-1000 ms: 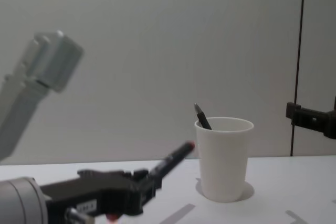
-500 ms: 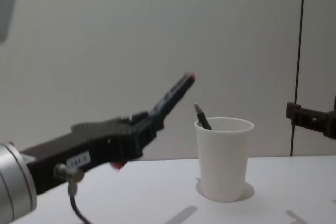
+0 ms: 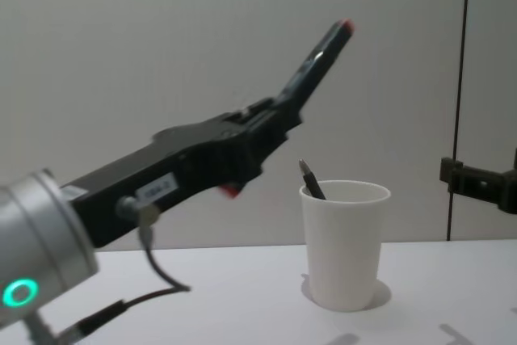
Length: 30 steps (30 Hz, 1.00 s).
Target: Place the pen into the pen holder.
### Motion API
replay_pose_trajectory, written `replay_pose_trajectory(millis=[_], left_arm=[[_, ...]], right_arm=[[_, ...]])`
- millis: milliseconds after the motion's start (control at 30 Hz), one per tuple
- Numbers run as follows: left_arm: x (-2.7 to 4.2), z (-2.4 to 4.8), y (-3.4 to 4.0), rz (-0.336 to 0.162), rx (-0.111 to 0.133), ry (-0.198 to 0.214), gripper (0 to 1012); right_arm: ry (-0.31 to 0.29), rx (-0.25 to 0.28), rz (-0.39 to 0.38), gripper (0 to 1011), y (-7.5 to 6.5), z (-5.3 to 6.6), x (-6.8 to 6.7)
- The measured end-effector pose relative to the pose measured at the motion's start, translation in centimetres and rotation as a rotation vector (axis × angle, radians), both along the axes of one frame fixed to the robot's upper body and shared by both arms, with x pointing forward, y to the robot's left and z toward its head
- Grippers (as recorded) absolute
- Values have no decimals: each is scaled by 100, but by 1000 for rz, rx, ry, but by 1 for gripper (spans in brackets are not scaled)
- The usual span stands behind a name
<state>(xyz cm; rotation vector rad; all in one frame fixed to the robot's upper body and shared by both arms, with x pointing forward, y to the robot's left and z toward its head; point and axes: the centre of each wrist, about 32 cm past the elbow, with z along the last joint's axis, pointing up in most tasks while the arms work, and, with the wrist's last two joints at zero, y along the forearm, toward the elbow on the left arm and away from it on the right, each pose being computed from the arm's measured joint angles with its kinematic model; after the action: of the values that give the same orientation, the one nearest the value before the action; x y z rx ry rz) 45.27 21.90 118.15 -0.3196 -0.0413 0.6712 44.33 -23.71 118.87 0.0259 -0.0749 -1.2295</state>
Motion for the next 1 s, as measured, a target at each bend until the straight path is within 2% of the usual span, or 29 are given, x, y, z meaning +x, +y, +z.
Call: replay_pose_trajectory(millis=[233, 533, 867, 1000], left_arm=[[131, 5, -110, -59, -3, -32, 182], [251, 8, -224, -80, 13, -53, 182], [330, 23, -301, -42, 72, -54, 182], [349, 26, -323, -8, 107, -45, 182]], right_arm=[[0, 0, 0, 1001, 0, 0, 0], [0, 0, 0, 1001, 0, 0, 0], [0, 0, 0, 1001, 0, 0, 0], [0, 0, 0, 1001, 0, 0, 0]])
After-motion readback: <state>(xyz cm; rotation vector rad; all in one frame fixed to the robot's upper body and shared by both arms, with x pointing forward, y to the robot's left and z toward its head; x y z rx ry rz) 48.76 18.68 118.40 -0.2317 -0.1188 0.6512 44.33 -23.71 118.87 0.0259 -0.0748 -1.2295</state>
